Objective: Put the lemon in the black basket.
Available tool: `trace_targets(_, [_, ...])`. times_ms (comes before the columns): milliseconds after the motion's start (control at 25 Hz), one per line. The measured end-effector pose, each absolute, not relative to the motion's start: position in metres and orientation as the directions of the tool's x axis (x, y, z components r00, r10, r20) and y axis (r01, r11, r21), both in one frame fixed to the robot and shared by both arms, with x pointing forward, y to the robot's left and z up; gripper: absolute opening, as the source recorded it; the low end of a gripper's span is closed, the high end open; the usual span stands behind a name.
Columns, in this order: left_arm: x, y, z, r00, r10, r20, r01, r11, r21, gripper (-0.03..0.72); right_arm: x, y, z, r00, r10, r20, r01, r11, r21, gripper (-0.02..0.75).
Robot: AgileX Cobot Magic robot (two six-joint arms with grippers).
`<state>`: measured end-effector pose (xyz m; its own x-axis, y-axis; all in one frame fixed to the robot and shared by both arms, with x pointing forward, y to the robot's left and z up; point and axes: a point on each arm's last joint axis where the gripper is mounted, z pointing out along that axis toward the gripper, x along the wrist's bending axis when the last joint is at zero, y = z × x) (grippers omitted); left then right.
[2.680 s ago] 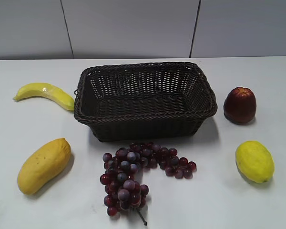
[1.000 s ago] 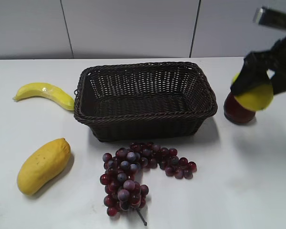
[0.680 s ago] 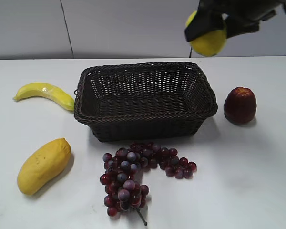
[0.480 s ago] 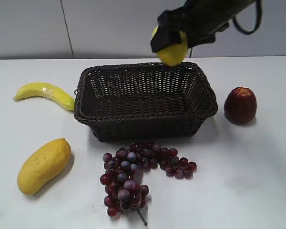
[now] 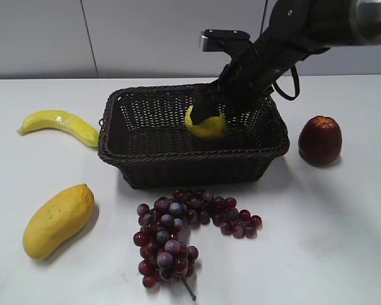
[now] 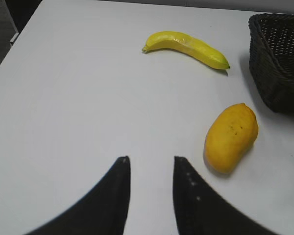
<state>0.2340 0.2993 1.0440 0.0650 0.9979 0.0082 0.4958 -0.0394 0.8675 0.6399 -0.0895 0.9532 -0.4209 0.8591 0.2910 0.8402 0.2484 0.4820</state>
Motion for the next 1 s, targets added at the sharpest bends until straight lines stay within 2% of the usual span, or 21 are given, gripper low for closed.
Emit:
trace_targets(160, [0.234,0.299,1.044,0.065,0.998,0.008,0.496,-0.039,0.868,0.238,0.645,-0.086,0.986,-0.475,0.839,0.264,0.802,0.290,0.522,0.661])
trace_targets(320, [0.234,0.299,1.044,0.065,0.998,0.008,0.496,-0.039,0.868,0.238,0.643,-0.093,1.049,-0.527,0.833,0.165,0.739,0.354,0.573,0.654])
trace_targets(480, [0.234,0.299,1.044,0.065,0.998,0.008,0.496,-0.039,0.868,0.238,0.625,-0.117,1.108,-0.507,0.862,-0.003,0.714,0.422,0.559,0.636])
trace_targets(600, [0.234,0.299,1.044,0.065,0.998,0.008,0.496,-0.039,0.868,0.238,0.608,-0.138,1.140,-0.461,0.877,-0.136,0.704,0.455,0.546,0.625])
trace_targets(800, [0.234,0.299,1.044,0.065,0.998,0.008,0.496,-0.039,0.868,0.238,0.570,-0.163,1.185,-0.386,0.908,-0.164,0.709,0.406,0.577,0.609])
trace_targets(1000, [0.234,0.299,1.044,0.065,0.998,0.008,0.496,-0.039,0.868,0.238,0.519,-0.182,1.191,-0.379,0.919,-0.110,0.731,0.370,0.573,0.593])
